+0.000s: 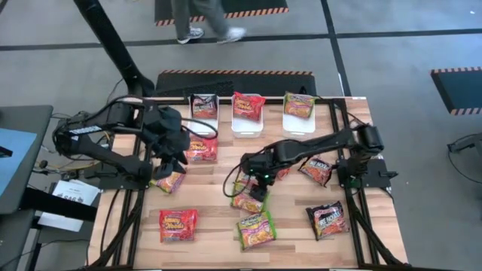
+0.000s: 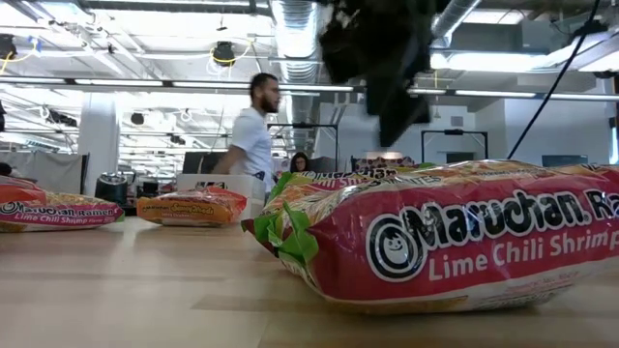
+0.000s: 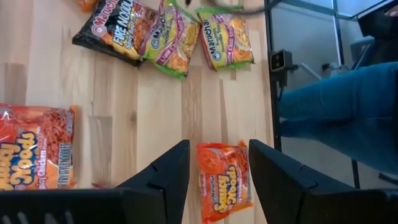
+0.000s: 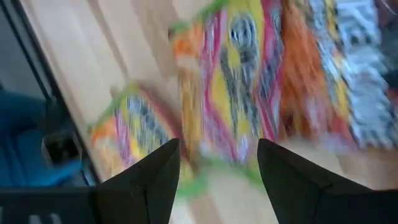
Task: Sort Maruchan noodles
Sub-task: Put the green noodle pack into the right white bin
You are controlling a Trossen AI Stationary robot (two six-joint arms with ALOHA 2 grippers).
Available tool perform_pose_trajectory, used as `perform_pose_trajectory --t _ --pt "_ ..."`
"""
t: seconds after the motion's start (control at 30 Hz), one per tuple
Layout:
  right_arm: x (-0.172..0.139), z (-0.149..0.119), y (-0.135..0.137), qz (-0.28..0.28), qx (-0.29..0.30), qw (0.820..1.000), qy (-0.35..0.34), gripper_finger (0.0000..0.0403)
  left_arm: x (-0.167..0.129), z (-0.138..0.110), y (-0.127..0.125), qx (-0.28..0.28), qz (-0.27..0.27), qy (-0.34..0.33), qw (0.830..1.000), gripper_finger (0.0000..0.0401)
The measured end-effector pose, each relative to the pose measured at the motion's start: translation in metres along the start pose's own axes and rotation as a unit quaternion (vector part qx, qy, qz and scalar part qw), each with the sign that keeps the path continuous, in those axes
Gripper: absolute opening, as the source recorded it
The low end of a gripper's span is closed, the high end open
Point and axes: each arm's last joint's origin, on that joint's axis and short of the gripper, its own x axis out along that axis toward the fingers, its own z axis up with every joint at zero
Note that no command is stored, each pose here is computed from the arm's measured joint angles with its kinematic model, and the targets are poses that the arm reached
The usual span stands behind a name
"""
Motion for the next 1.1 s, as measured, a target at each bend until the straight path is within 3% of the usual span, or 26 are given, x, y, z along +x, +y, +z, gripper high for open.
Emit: perform_pose_trajectory --t 0.37,0.77,0.9,1.1 --pt "0.03 0.004 -0.009 -0.04 -0.013 0.999 0.016 0.024 0.004 -0.003 -0.012 0.001 0.032 0.0 0.999 0.015" --pt "0.062 0.005 -0.011 -0.046 -0.004 0.998 0.04 0.023 0.004 -0.003 -0.013 -0.002 0.044 -0.005 0.999 0.015" --pt "0.064 0.002 -0.008 -0.047 -0.004 0.998 0.042 0.0176 0.004 -0.003 -0.012 -0.002 0.053 -0.008 0.999 0.015" --pt "0.065 0.0 -0.004 -0.04 -0.008 0.998 0.045 0.0044 0.004 -0.002 -0.012 0.0 0.058 -0.012 0.998 0.015"
